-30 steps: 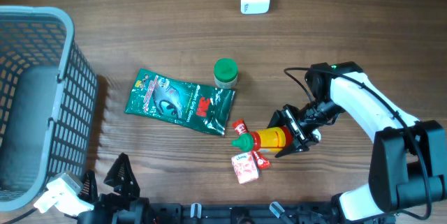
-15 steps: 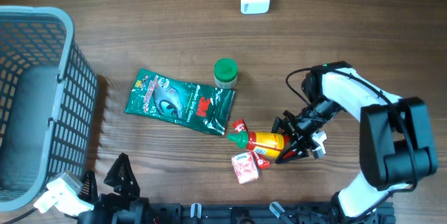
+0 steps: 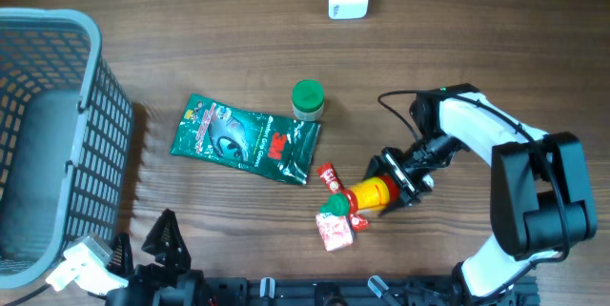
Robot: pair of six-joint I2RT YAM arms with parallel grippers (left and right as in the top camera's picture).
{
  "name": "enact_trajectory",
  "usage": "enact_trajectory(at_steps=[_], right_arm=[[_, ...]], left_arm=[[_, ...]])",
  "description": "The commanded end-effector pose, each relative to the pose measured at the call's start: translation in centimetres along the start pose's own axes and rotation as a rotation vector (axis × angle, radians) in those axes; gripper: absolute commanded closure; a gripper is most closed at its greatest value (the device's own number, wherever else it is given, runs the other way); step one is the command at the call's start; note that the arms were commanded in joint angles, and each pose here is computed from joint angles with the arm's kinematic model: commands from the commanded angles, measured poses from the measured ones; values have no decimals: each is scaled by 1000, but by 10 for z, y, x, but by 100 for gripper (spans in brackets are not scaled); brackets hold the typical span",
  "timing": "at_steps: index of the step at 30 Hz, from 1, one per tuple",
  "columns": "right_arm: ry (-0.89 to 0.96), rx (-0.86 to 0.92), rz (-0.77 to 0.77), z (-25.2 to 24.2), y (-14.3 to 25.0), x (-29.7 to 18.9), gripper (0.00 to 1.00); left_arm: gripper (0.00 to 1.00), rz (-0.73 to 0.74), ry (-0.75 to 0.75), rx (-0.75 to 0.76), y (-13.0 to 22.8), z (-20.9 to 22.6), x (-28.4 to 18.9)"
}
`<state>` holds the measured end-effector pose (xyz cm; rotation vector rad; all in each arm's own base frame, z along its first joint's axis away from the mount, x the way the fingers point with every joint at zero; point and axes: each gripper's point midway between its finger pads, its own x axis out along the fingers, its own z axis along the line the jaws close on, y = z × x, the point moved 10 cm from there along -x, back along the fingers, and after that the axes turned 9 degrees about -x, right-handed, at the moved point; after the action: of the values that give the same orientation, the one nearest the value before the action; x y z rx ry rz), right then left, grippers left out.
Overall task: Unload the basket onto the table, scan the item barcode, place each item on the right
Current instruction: 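Lift the chili bottle with the right gripper and rotate it, then hold the chili bottle in front of the white scanner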
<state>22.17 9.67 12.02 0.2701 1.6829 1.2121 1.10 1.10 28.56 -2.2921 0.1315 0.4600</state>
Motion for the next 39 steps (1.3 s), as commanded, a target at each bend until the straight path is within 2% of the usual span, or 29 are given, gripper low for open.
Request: enact_trajectory(at_steps=[1,5,10,12,14,18,20,22,24,28,30,34,36,39], right_arm=[[-151,-165,39,22,-4,-3,71],[-330,-363,15,48,-12,-13,76],[-408,-389,-8,52,-16,-33,78],[-442,-398,-33,51,-13,-45,87],[-473,-426,-87,54,-3,-61,89],[-489,-435,-367,63,16,-100,78],[-543,-489,-611,76,21,-126,66],[-628,-516,-704,88,21,-140,54],[-711,-491,-736,99,20,-148,53],[-850,-451,-930,117,11,-171,49],[-895,-437,-950,125,7,-174,39],[-985,-547,-970,155,-6,-170,40],[-1087,-661,-945,176,-12,-169,40],[-1212,-680,-916,192,-24,-169,40]], left_arm=[[0,-11,8,-11,0,0,-2],[0,-11,8,-11,0,0,-2],[0,-11,8,-11,0,0,-2],[0,-11,8,-11,0,0,-2],[0,-11,8,-11,0,0,-2],[0,-11,8,-11,0,0,-2],[0,-11,8,-11,0,0,-2],[0,-11,8,-11,0,0,-2],[0,-11,8,-11,0,0,-2],[0,-11,8,-11,0,0,-2],[0,-11,8,-11,0,0,-2],[0,-11,8,-11,0,0,-2],[0,-11,8,-11,0,0,-2],[0,-11,8,-11,0,0,-2]])
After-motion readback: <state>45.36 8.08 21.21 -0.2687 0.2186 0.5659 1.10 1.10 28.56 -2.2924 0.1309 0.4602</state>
